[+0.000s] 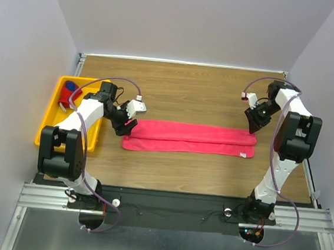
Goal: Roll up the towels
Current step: Fold the towel
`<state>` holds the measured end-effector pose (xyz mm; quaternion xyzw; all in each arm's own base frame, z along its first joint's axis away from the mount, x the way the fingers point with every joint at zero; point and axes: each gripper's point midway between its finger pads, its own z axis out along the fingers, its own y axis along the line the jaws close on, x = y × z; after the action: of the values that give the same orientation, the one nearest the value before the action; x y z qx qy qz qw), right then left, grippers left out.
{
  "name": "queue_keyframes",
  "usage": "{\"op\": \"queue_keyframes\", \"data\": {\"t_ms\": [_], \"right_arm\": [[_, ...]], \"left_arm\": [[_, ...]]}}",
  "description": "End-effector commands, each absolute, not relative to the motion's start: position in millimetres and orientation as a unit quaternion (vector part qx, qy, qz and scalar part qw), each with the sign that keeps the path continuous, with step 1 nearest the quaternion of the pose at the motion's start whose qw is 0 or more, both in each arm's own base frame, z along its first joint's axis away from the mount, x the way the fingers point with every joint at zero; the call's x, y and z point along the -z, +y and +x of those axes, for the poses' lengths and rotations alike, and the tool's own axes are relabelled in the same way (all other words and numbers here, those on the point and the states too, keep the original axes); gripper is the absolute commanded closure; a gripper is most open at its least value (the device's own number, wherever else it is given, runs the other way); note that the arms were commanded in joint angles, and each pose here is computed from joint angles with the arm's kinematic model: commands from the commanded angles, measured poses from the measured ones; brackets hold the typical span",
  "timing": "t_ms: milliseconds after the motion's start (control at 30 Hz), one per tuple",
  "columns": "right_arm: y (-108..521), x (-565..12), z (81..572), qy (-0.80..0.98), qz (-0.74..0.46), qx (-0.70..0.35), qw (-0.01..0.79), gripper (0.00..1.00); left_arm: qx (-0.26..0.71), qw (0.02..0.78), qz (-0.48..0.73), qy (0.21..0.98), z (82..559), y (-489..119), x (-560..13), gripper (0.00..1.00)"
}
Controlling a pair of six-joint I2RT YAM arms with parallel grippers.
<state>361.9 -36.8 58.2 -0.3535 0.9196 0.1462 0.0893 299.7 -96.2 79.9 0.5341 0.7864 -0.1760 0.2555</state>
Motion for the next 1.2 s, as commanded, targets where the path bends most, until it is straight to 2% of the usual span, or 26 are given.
{"op": "queue_keyframes", "data": {"t_ms": [0, 133, 200, 233, 333, 700, 867, 967, 1167], "right_arm": [[-37.3, -57.6, 359.6, 0.913, -0.382, -0.126, 0.073, 0.58], [-37.4, -58.1, 361.0, 0.911, -0.390, -0.120, 0.070, 0.68], [-36.8, -59.4, 362.2, 0.910, -0.391, -0.120, 0.071, 0.78], [-35.7, -59.1, 362.3, 0.909, -0.393, -0.121, 0.069, 0.86], [-33.2, -62.6, 361.6, 0.907, -0.396, -0.125, 0.070, 1.00], [-29.2, -78.3, 361.5, 0.906, -0.394, -0.126, 0.089, 1.00], [-27.0, -82.5, 361.1, 0.906, -0.391, -0.128, 0.095, 0.99], [-24.8, -84.5, 361.8, 0.907, -0.388, -0.133, 0.099, 1.00], [-24.6, -86.9, 363.3, 0.907, -0.386, -0.132, 0.102, 0.99]], "left_arm": [[0.175, 0.259, 0.528, 0.790, 304.6, -98.3, -90.4, 0.26], [0.174, 0.258, 0.526, 0.791, 307.0, -98.1, -89.9, 0.27], [0.177, 0.256, 0.525, 0.792, 306.2, -98.3, -89.7, 0.26], [0.178, 0.254, 0.529, 0.790, 306.6, -98.4, -90.5, 0.23], [0.189, 0.241, 0.519, 0.798, 306.1, -100.8, -92.7, 0.20], [0.179, 0.207, 0.503, 0.820, 294.8, -106.9, -84.6, 0.20], [0.072, 0.260, 0.450, 0.851, 300.0, -96.2, -92.5, 0.20], [0.054, 0.276, 0.421, 0.863, 298.0, -98.2, -88.0, 0.25], [0.039, 0.257, 0.395, 0.881, 298.5, -92.2, -70.7, 0.37]]}}
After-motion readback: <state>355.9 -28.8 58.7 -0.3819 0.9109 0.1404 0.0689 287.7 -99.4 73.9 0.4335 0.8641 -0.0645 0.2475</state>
